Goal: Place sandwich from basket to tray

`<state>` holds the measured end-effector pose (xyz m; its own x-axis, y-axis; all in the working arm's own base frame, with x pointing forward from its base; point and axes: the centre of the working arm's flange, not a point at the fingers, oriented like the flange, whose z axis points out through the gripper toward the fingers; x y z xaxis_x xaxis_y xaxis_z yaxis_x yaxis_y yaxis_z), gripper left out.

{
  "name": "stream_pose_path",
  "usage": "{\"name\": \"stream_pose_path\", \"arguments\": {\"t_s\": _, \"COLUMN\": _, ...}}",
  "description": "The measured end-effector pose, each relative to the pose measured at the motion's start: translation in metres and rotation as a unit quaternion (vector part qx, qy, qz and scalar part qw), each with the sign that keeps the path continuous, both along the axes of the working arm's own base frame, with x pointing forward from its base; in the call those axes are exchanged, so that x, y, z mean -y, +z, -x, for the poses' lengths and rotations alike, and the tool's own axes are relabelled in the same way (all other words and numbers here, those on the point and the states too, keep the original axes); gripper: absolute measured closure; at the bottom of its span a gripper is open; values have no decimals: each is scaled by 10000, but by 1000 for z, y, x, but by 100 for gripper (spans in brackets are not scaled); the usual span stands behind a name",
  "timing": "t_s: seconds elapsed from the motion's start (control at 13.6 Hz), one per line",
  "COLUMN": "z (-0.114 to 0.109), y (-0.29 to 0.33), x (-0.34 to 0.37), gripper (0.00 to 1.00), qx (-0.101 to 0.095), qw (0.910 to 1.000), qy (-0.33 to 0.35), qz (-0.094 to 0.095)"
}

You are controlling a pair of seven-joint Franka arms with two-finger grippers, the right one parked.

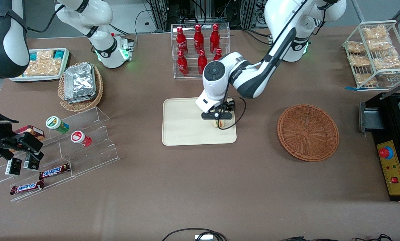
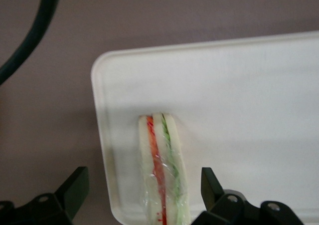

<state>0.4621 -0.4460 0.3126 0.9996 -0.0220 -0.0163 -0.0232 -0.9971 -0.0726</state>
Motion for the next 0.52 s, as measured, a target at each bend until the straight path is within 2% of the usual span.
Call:
{"name": "stream_pose_path", "arguments": {"t_s": 0.15, "z": -30, "y": 19, "x": -19, "gripper": 0, "qx": 71, "qw": 9994, "qy": 336, "qz": 23}}
{"name": "stream_pose_path", "arguments": {"t_s": 0.52, "z": -97, "y": 60, "x": -106, "gripper": 0, "qx": -112, "qw": 9907, "qy": 1298, "qz": -383}}
